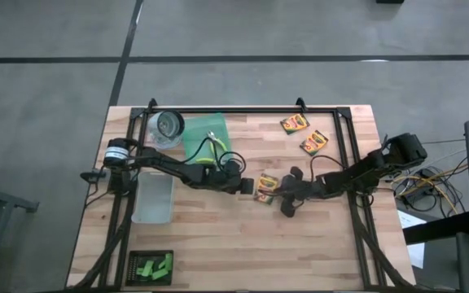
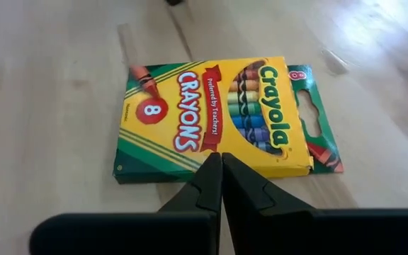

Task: Pick & Place School Supplies
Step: Put the yellow crayon box into the gray bin

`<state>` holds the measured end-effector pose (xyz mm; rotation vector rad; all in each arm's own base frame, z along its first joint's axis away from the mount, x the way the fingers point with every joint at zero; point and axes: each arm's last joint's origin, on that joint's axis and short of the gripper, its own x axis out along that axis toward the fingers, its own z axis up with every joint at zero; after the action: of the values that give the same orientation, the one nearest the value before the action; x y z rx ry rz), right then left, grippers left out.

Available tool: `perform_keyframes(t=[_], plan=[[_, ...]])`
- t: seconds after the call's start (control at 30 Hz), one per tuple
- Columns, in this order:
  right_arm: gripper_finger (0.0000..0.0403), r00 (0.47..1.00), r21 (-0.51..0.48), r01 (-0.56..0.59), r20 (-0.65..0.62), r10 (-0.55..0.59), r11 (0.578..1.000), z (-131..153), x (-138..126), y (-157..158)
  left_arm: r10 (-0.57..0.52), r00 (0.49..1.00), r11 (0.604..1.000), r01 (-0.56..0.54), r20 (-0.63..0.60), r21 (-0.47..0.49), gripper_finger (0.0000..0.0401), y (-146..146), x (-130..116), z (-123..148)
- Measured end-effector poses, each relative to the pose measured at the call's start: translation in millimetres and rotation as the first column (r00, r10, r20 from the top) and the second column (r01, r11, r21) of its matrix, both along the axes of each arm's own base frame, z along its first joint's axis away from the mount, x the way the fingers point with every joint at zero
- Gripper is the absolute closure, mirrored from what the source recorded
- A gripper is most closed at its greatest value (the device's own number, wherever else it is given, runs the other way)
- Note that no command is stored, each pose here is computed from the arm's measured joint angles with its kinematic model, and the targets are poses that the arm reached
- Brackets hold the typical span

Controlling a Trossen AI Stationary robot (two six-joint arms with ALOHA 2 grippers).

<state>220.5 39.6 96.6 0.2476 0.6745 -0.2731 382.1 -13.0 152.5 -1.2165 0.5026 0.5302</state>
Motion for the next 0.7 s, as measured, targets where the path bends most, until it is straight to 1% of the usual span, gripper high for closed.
perform_keyframes(t=[0.17, 0.33, 0.47, 0.7], plan=[[0.0394, 0.999, -0.024, -0.040, 0.014, 0.040, 0.999, 6.3, 12.5, 3.3, -0.001, 1.000, 1.000, 0.001, -0.003, -0.014, 0.0252, -0.5, -1.6, -2.3], [0.0394, 0.996, -0.019, -0.091, -0.003, 0.091, 0.996, 4.4, 28.5, 8.3, -0.017, 1.000, 0.999, 0.017, -0.003, -0.035, 0.0252, -2.4, -1.6, -2.3], [0.0394, 0.996, -0.021, -0.091, -0.013, 0.090, 0.996, 0.4, 38.3, 10.4, -0.018, 1.000, 0.999, 0.018, -0.005, -0.036, 0.0252, -2.5, -1.7, -2.5], [0.0394, 0.995, -0.036, -0.099, -0.016, 0.098, 0.994, 1.1, 45.1, 11.7, -0.018, 1.000, 0.999, 0.018, -0.011, -0.037, 0.0252, -2.9, -2.1, -3.0]])
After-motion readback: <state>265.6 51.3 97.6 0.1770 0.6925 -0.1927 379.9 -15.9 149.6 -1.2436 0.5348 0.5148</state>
